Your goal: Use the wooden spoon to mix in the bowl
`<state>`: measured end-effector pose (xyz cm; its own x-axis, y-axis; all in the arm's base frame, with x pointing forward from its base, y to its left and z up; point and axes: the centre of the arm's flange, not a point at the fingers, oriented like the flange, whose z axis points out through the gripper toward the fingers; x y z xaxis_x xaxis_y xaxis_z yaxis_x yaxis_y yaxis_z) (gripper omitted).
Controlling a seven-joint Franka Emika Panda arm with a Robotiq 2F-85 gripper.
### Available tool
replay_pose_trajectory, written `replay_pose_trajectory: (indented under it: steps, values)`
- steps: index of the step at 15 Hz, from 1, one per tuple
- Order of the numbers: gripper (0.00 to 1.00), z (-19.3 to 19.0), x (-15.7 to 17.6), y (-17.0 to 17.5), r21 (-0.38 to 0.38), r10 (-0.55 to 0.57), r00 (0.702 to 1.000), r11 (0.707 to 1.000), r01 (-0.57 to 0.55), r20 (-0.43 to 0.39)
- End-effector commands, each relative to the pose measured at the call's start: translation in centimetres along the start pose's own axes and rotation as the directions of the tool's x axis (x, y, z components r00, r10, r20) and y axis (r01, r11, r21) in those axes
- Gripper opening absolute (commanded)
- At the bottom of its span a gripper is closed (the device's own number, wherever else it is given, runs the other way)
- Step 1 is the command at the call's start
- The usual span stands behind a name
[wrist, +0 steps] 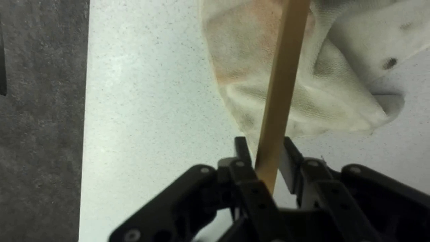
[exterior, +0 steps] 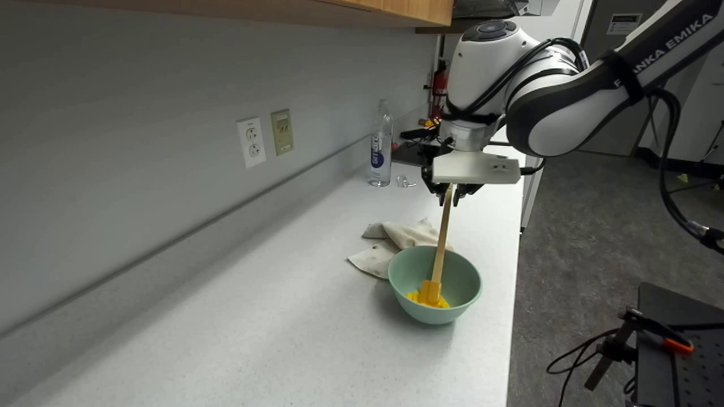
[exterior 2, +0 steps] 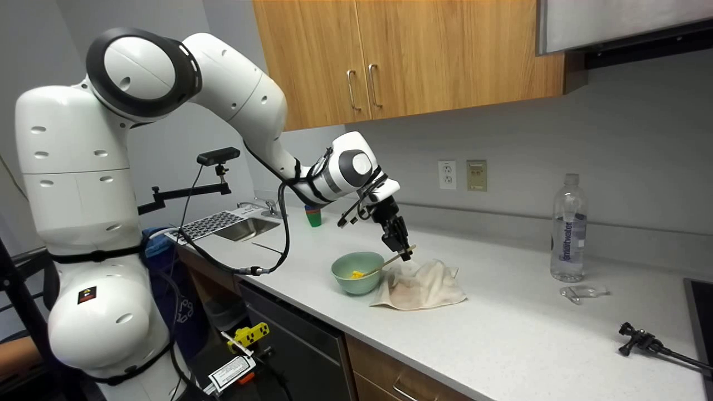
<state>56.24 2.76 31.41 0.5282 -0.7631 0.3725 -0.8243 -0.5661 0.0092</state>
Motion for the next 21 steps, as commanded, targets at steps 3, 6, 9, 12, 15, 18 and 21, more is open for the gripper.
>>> replay_pose_trajectory:
  steps: [3, 6, 9, 12, 15, 18, 21]
  values:
    - [0.04, -1.9, -0.3, 1.0, 0.051, -0.013, 1.000, 0.999, 0.015, -0.027]
    - [0.04, -3.7, -0.9, 1.6, 0.090, -0.012, 0.999, 0.996, 0.016, -0.044]
    - [0.04, -5.8, -1.8, 2.1, 0.147, -0.014, 0.998, 0.989, 0.024, -0.067]
    - [0.04, -8.3, -3.1, 2.8, 0.202, -0.042, 0.992, 0.977, 0.065, -0.115]
    - [0.04, -11.1, -5.1, 3.7, 0.220, -0.114, 0.956, 0.960, 0.176, -0.270]
    - [0.04, -13.1, -7.1, 4.1, 0.228, -0.154, 0.911, 0.940, 0.255, -0.382]
    - [0.04, -14.0, -8.8, 4.2, 0.248, -0.161, 0.894, 0.927, 0.283, -0.418]
